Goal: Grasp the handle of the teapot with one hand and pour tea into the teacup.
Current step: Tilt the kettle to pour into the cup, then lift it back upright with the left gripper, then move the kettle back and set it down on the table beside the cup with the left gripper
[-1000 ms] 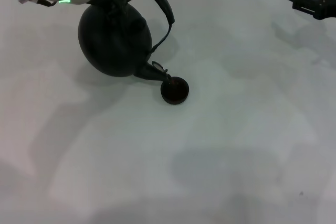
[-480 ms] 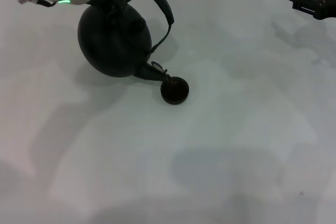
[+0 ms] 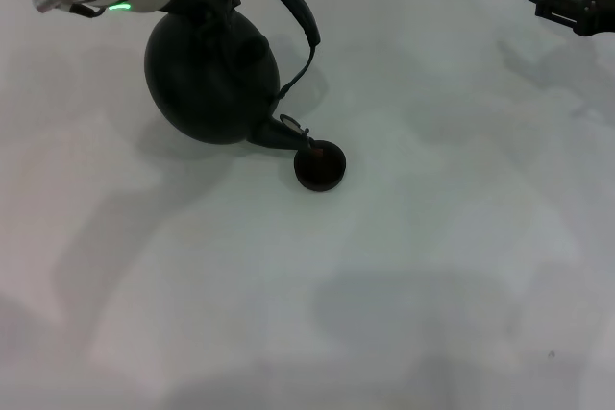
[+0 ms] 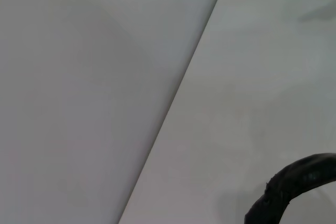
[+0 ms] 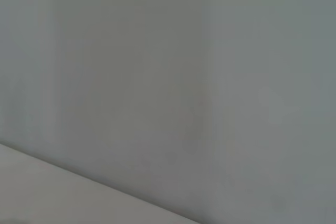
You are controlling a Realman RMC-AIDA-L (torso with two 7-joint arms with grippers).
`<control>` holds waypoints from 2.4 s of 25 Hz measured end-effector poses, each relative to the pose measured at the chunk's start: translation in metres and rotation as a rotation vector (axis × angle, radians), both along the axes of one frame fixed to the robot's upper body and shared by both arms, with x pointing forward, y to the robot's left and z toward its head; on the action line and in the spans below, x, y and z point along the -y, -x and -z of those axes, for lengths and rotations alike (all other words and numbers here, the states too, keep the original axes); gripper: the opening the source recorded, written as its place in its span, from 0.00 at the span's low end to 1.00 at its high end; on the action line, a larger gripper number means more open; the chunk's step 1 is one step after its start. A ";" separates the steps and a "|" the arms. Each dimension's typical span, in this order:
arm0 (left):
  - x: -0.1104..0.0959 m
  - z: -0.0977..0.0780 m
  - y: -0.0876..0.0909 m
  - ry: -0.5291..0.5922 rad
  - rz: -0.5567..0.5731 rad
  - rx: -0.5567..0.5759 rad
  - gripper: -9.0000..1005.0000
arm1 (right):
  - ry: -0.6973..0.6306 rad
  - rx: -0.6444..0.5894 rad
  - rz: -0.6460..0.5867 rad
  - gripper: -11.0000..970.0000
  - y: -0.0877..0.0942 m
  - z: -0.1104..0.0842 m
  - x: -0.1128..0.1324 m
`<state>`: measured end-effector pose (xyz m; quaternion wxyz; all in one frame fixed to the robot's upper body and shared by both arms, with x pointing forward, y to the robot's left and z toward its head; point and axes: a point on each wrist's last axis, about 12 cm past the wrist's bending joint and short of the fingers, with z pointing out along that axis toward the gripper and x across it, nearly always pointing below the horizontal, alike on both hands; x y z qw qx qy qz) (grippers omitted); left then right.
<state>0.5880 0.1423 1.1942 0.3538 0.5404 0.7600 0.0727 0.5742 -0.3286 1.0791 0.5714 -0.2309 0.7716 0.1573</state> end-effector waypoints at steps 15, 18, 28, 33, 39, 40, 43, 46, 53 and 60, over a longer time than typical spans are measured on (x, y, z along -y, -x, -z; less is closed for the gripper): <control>-0.006 0.000 0.004 0.095 -0.088 0.001 0.14 | 0.007 -0.003 0.005 0.87 0.000 0.001 0.002; -0.010 -0.002 0.008 0.125 -0.109 0.016 0.14 | 0.009 -0.003 0.006 0.87 0.000 0.001 0.002; -0.042 0.007 0.022 0.301 -0.229 0.118 0.14 | 0.008 -0.007 0.007 0.87 0.000 0.001 0.002; -0.055 0.011 0.028 0.434 -0.250 0.152 0.14 | 0.006 -0.011 0.008 0.87 0.000 0.002 0.002; -0.074 0.009 0.030 0.565 -0.218 0.154 0.14 | 0.002 -0.020 0.004 0.87 0.002 0.004 0.001; -0.078 0.010 0.030 0.585 -0.214 0.147 0.14 | 0.002 -0.021 0.004 0.87 0.002 0.004 0.001; -0.090 0.015 0.030 0.642 -0.201 0.115 0.14 | 0.001 -0.026 0.006 0.87 0.004 0.006 0.002; -0.099 0.023 0.029 0.667 -0.194 0.096 0.13 | -0.001 -0.033 0.009 0.87 0.006 0.008 0.003; -0.126 0.047 0.033 0.717 -0.212 0.047 0.13 | 0.011 -0.043 0.003 0.87 0.008 0.011 0.003; -0.152 0.067 0.046 0.825 -0.133 0.027 0.13 | 0.023 -0.057 0.001 0.87 0.010 0.015 0.004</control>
